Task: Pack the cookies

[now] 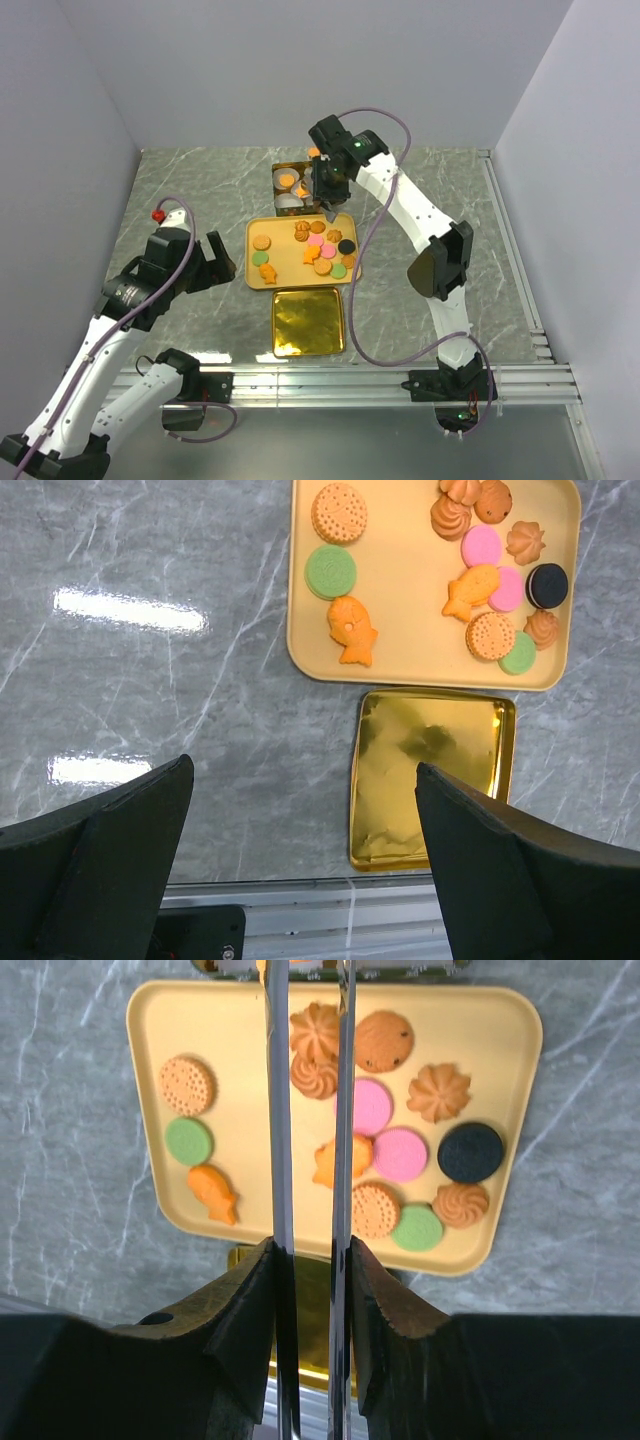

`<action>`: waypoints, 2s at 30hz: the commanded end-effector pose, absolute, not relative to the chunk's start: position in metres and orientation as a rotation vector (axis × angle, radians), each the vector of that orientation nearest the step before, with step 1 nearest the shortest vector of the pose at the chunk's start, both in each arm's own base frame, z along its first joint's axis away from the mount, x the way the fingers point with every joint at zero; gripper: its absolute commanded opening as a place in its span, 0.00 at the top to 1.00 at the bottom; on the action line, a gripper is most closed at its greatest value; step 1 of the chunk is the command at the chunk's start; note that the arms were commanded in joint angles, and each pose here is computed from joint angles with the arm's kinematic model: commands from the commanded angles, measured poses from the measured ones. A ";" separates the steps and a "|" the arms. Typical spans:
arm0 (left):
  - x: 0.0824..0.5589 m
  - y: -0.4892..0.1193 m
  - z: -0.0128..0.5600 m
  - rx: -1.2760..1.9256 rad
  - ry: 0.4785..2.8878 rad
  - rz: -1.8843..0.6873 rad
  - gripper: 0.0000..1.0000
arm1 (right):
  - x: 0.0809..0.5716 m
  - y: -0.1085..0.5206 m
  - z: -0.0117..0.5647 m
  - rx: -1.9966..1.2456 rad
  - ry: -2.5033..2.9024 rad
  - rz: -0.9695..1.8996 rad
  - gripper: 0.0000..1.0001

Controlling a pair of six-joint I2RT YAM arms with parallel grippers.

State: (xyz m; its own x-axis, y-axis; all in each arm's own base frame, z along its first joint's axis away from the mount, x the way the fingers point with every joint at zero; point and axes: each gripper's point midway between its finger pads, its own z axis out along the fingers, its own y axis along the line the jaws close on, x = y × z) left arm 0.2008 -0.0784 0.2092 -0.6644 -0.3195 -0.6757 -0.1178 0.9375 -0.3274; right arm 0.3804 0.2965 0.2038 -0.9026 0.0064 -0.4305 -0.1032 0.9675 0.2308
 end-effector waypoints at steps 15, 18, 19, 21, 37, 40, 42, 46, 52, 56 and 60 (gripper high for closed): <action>0.207 -0.085 0.218 -0.274 2.254 -0.370 0.01 | 0.442 0.309 0.182 -0.034 2.583 0.426 0.72; 0.207 -0.084 0.220 -0.275 2.246 -0.373 0.01 | 0.448 0.312 0.181 -0.036 2.572 0.439 0.72; 0.207 -0.085 0.221 -0.272 2.243 -0.378 0.01 | 0.450 0.313 0.179 -0.034 2.573 0.444 0.72; 0.207 -0.085 0.223 -0.266 2.234 -0.385 0.01 | 0.453 0.314 0.174 -0.029 2.577 0.445 0.72; 0.208 -0.090 0.226 -0.233 2.225 -0.414 0.00 | 0.467 0.310 0.159 0.000 2.575 0.417 0.70; 0.209 -0.091 0.226 -0.234 2.225 -0.415 0.00 | 0.468 0.309 0.158 0.005 2.575 0.415 0.69; 0.209 -0.091 0.226 -0.234 2.227 -0.414 0.00 | 0.469 0.308 0.157 0.006 2.577 0.408 0.69; 0.209 -0.090 0.225 -0.237 2.227 -0.411 0.01 | 0.469 0.307 0.157 -0.009 2.575 0.402 0.66; 0.209 -0.090 0.226 -0.233 2.227 -0.414 0.01 | 0.467 0.305 0.156 -0.023 2.581 0.386 0.60; 0.209 -0.091 0.227 -0.232 2.223 -0.417 0.01 | 0.466 0.305 0.159 -0.021 2.577 0.389 0.54; 0.209 -0.090 0.227 -0.233 2.222 -0.416 0.01 | 0.467 0.305 0.167 -0.016 2.560 0.401 0.51</action>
State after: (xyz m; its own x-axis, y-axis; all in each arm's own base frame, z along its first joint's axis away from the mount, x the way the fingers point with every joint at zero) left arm 0.2041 -0.0879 0.2181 -0.6522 -0.3073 -0.6930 -0.0537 0.9306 -0.3621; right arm 0.4531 0.3042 0.1330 -0.8980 0.0435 -0.4378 -0.0750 0.9654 0.2498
